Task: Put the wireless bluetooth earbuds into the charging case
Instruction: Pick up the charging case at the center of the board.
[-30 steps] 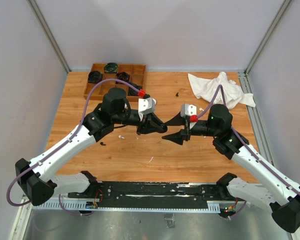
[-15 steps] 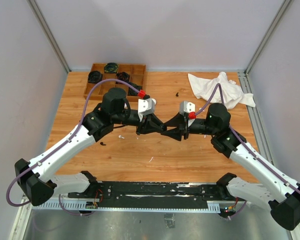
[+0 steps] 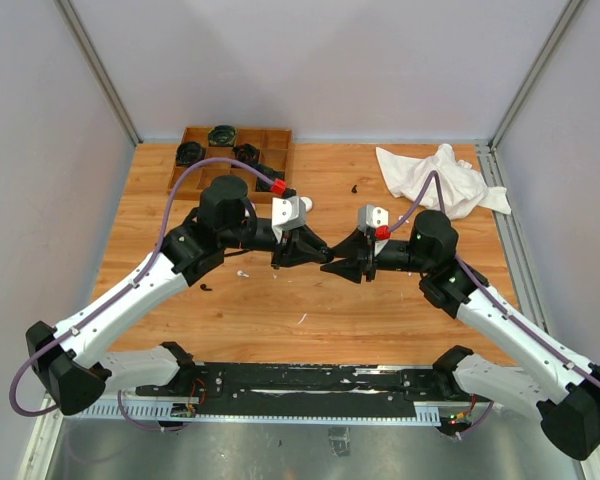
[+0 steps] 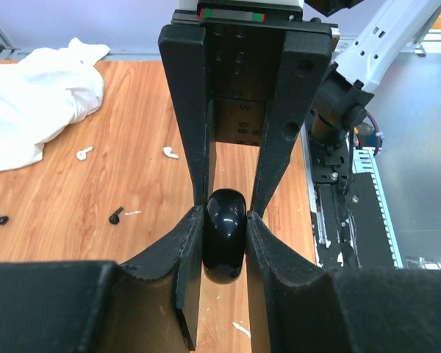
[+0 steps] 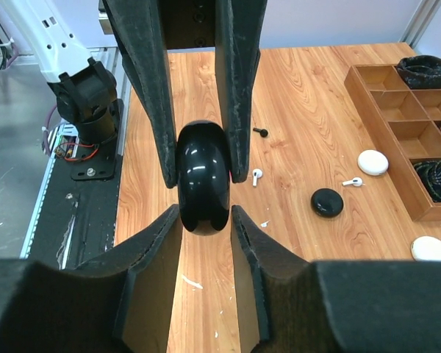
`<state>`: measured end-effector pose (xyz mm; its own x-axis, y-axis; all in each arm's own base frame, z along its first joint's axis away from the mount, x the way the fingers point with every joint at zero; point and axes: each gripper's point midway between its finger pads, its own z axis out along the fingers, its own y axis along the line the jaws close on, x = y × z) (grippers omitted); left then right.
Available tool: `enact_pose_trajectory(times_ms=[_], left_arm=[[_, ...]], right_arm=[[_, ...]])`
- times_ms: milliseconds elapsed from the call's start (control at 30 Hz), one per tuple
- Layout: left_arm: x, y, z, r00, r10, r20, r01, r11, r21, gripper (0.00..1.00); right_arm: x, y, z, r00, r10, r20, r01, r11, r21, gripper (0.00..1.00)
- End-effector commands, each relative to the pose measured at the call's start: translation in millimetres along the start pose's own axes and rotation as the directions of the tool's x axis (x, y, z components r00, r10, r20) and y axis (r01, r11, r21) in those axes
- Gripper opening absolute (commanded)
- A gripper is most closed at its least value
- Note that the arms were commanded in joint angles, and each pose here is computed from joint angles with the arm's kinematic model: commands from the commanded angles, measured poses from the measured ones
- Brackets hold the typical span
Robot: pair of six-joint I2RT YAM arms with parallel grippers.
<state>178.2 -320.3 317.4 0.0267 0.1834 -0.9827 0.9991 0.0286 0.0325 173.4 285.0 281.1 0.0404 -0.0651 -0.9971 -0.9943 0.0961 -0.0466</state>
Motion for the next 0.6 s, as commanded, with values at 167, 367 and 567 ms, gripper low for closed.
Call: enact_pose_trajectory(times_ms=[167, 367, 567], left_arm=[[-7.9, -6.6, -1.0, 0.999, 0.024, 0.037, -0.024, 1.0, 0.013, 0.0], [-7.9, -7.3, 0.1, 0.999, 0.021, 0.04, -0.022, 1.0, 0.021, 0.0], [-10.7, -8.5, -0.5, 0.998, 0.027, 0.052, -0.029, 0.999, 0.024, 0.0]], right_arm=[[-17.3, 8.1, -0.2, 0.997, -0.03, 0.071, 0.031, 0.999, -0.011, 0.34], [-20.4, 7.3, 0.8, 0.995, -0.025, 0.094, 0.026, 1.0, -0.007, 0.34], [-17.7, 6.8, 1.5, 0.996, -0.019, 0.091, 0.02, 1.0, -0.008, 0.27]])
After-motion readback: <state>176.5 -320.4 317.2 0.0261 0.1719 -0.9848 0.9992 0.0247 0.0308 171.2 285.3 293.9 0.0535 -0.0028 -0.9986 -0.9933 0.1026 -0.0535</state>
